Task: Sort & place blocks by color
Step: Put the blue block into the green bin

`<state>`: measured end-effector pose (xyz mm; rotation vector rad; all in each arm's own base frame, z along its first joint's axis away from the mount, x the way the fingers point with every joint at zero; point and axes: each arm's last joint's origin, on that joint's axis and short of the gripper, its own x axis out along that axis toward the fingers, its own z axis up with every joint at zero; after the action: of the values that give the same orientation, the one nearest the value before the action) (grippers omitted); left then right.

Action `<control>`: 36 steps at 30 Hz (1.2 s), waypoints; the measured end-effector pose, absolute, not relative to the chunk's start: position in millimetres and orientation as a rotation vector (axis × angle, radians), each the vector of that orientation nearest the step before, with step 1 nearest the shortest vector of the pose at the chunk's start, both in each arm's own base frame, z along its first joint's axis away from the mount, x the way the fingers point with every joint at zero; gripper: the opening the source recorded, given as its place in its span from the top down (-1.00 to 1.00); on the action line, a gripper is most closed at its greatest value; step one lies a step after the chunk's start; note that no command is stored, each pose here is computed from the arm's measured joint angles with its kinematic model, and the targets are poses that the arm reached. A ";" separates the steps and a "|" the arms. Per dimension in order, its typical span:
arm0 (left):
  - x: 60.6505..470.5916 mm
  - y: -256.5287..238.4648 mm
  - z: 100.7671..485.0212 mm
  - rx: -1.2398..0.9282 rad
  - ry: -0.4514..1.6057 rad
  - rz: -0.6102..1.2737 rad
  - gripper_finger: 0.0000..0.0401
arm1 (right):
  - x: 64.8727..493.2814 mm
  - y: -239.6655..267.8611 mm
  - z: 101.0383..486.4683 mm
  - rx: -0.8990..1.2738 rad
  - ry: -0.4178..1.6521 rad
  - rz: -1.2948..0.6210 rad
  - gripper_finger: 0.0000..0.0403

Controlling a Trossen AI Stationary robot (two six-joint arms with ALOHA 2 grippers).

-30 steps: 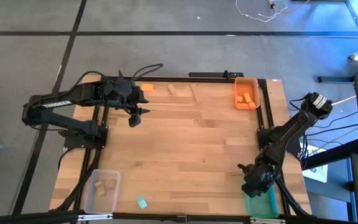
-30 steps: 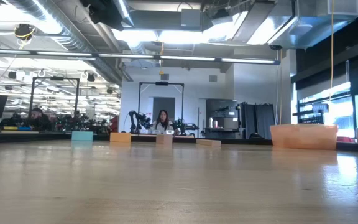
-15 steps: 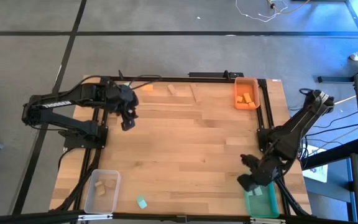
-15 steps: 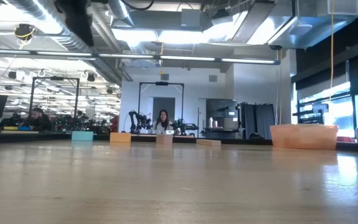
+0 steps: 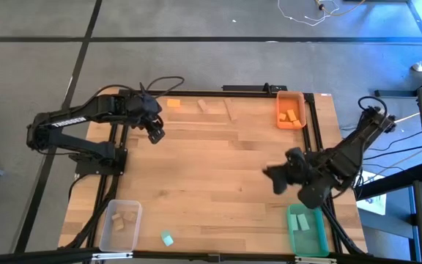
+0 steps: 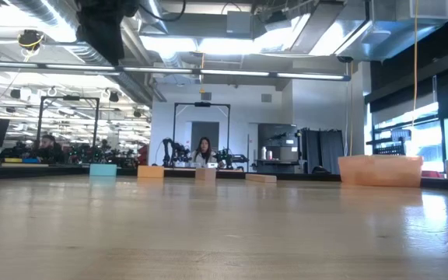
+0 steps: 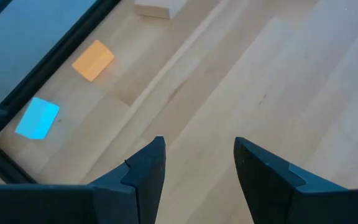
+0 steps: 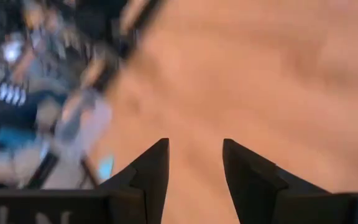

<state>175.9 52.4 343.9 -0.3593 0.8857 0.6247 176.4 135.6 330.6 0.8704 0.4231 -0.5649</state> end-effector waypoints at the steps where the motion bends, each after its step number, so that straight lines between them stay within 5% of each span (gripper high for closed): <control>1: 175.7 53.3 343.8 -0.362 0.886 0.628 0.10 | 179.7 131.6 331.7 0.844 0.385 -0.586 0.26; 9: 174.1 58.4 343.9 -0.295 0.906 0.612 0.10 | 211.3 77.5 332.2 0.870 0.332 -0.796 0.26; 22: 174.5 83.8 345.8 -0.245 0.867 0.660 0.10 | 268.7 -39.8 357.9 0.605 0.259 -0.575 0.26; 36: 181.2 184.8 289.2 -0.588 0.979 1.154 0.10 | 267.5 -137.9 334.6 0.520 0.352 -0.578 0.26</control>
<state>181.2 184.8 289.2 -0.5877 0.9791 1.1536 267.5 -137.9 334.6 0.5205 0.3524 -0.5781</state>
